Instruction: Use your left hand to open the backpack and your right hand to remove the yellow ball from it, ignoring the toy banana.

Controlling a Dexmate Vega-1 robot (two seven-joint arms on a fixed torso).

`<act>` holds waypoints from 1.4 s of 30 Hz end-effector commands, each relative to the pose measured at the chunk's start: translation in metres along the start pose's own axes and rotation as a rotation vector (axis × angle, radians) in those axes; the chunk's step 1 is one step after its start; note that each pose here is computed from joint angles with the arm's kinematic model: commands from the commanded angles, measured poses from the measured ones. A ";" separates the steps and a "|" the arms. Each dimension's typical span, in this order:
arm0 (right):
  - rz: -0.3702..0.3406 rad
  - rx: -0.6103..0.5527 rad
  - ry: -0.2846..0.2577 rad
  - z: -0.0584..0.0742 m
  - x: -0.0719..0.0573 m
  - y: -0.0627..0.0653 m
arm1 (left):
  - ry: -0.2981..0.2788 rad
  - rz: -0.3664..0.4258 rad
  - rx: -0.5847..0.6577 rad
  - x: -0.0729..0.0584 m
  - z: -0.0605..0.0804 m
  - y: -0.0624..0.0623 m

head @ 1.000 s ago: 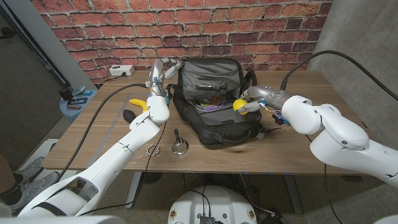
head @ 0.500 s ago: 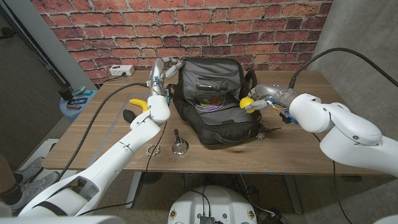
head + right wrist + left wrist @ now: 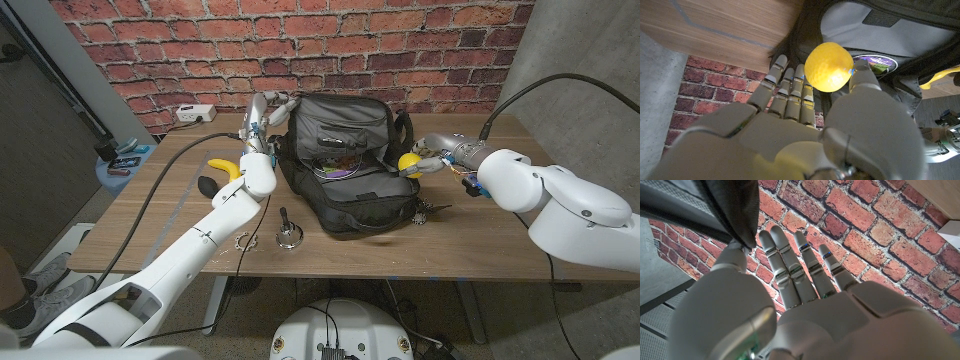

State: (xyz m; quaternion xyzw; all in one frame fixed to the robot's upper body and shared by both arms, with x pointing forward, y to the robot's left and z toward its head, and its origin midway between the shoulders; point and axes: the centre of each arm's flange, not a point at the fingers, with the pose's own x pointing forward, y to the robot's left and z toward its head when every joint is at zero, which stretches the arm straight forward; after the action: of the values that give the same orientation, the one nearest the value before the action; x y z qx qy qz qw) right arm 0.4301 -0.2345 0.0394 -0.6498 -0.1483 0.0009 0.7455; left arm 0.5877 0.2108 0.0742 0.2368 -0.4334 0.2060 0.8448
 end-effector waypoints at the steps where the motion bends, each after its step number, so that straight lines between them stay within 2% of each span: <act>1: -0.031 0.023 0.053 -0.021 -0.001 -0.004 | -0.005 -0.015 0.004 -0.003 0.005 -0.005; 13: -0.065 0.035 0.083 -0.037 -0.001 -0.007 | -0.020 -0.045 -0.010 -0.007 0.016 -0.013; 26: -0.081 0.046 0.085 -0.052 0.003 -0.010 | -0.019 -0.103 -0.049 -0.014 0.028 -0.023; 33: -0.087 0.051 0.073 -0.056 0.008 -0.011 | -0.024 -0.139 -0.067 -0.018 0.034 -0.026; 42: -0.089 0.056 0.067 -0.056 0.013 -0.010 | -0.026 -0.221 -0.101 -0.019 0.039 -0.029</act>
State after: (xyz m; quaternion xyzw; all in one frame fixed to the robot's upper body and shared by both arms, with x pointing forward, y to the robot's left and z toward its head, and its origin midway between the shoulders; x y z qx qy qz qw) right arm 0.4467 -0.2864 0.0454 -0.6240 -0.1483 -0.0518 0.7655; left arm 0.5723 0.1702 0.0716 0.2405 -0.4317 0.1301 0.8596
